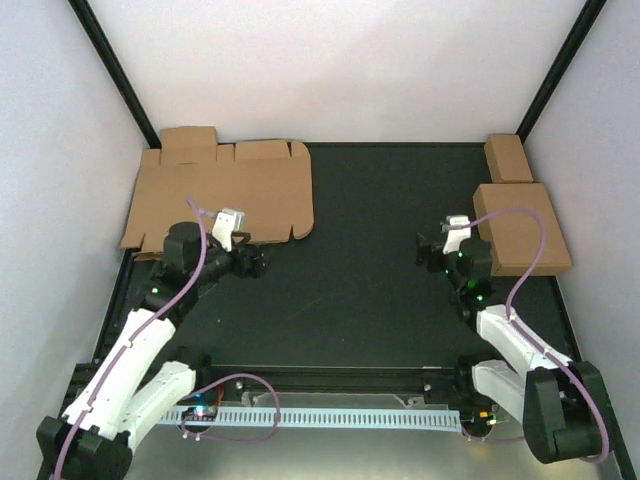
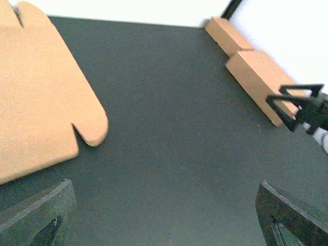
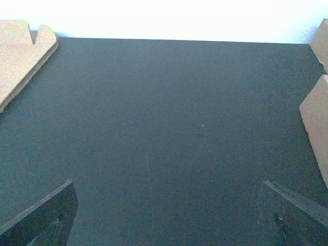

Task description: Fold the paper box

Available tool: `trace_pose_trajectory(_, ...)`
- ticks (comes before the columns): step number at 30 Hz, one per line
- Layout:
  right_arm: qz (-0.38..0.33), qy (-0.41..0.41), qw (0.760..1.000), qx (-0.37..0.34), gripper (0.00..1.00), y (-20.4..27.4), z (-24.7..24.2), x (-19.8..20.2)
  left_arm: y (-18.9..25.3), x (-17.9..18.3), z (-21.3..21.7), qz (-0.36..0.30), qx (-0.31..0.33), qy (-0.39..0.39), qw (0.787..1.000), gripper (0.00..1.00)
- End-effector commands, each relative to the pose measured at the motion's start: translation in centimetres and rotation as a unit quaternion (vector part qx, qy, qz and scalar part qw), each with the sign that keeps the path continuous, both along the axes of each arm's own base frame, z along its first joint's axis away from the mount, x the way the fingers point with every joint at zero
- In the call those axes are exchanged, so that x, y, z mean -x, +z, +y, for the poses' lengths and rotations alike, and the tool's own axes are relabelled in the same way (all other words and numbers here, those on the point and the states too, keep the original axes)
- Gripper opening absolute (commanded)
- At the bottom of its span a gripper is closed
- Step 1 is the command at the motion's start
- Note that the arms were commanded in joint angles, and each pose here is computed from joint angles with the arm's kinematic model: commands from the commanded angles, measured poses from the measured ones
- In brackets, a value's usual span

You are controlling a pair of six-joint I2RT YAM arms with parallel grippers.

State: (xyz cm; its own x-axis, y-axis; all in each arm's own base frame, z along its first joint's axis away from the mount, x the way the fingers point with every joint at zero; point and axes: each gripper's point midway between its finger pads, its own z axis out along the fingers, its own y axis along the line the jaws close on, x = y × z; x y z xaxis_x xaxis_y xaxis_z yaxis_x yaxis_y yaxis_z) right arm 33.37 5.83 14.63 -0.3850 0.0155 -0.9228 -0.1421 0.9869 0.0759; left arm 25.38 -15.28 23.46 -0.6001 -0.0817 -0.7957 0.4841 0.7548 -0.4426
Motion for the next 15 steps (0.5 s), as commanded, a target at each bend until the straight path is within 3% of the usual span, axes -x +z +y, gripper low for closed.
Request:
trace_pose_trajectory(1,-0.137,0.039,0.988,0.053,1.00,4.0,0.8,-0.5,1.3,-1.7,1.9,-0.114,-0.032,0.054,0.991,0.99)
trace_pose_trajectory(6,-0.121,0.035,0.991,0.044,1.00,1.7,0.5,-0.6,-0.4,-3.0,4.6,-0.145,-0.048,0.140,0.978,0.99)
trace_pose_trajectory(11,-0.124,0.033,0.991,0.036,1.00,1.8,0.0,-1.4,-2.3,-4.5,7.8,-0.197,-0.122,0.213,0.949,0.99)
trace_pose_trajectory(15,-0.126,0.037,0.991,0.030,0.98,2.0,-0.2,-2.2,-3.6,-5.5,9.8,-0.196,-0.161,0.259,0.932,0.99)
